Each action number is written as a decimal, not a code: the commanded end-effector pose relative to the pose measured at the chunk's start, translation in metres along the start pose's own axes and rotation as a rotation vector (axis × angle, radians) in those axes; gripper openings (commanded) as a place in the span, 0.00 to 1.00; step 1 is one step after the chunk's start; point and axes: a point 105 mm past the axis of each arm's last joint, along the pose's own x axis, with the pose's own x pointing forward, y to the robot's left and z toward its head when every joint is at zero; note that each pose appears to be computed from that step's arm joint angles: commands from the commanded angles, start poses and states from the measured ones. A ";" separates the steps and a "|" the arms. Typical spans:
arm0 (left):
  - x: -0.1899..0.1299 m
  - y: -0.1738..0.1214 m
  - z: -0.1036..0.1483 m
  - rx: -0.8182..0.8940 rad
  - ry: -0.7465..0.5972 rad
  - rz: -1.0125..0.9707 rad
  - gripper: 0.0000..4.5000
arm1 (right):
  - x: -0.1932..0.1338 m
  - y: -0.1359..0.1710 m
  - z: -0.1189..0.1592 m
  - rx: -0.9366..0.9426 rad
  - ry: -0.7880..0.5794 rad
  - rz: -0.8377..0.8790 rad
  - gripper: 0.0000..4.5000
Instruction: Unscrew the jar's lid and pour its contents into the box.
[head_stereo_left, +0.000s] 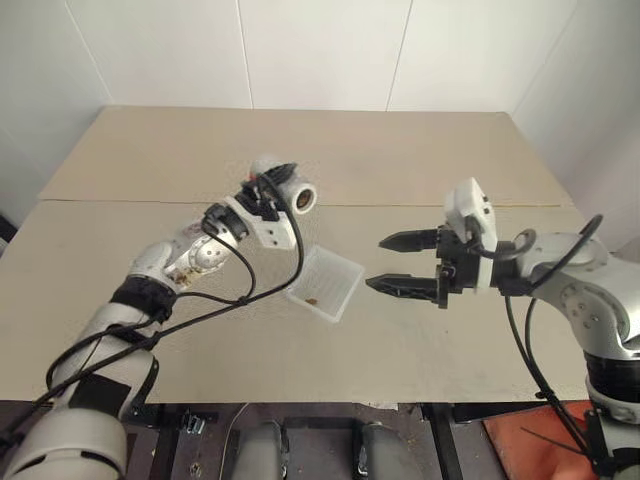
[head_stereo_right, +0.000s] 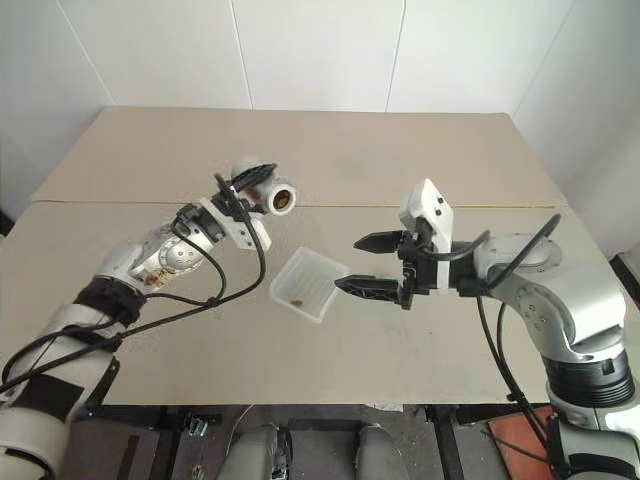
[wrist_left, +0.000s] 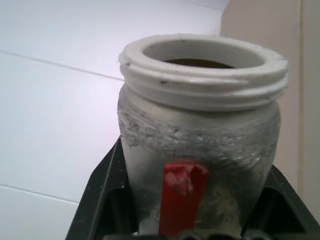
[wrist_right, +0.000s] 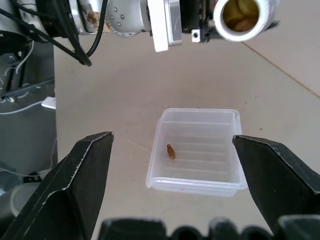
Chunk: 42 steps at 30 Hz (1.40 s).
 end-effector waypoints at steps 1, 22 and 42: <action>-0.025 0.029 -0.019 -0.790 0.163 0.147 0.43 | 0.002 0.001 0.010 -0.081 -0.066 -0.022 0.99; -0.089 -0.066 -0.031 -1.156 0.351 0.052 0.64 | 0.012 0.001 0.016 -0.072 -0.110 -0.040 1.00; -0.216 0.045 0.054 -1.098 0.192 -0.340 1.00 | -0.037 -0.020 -0.018 -0.116 -0.011 -0.131 1.00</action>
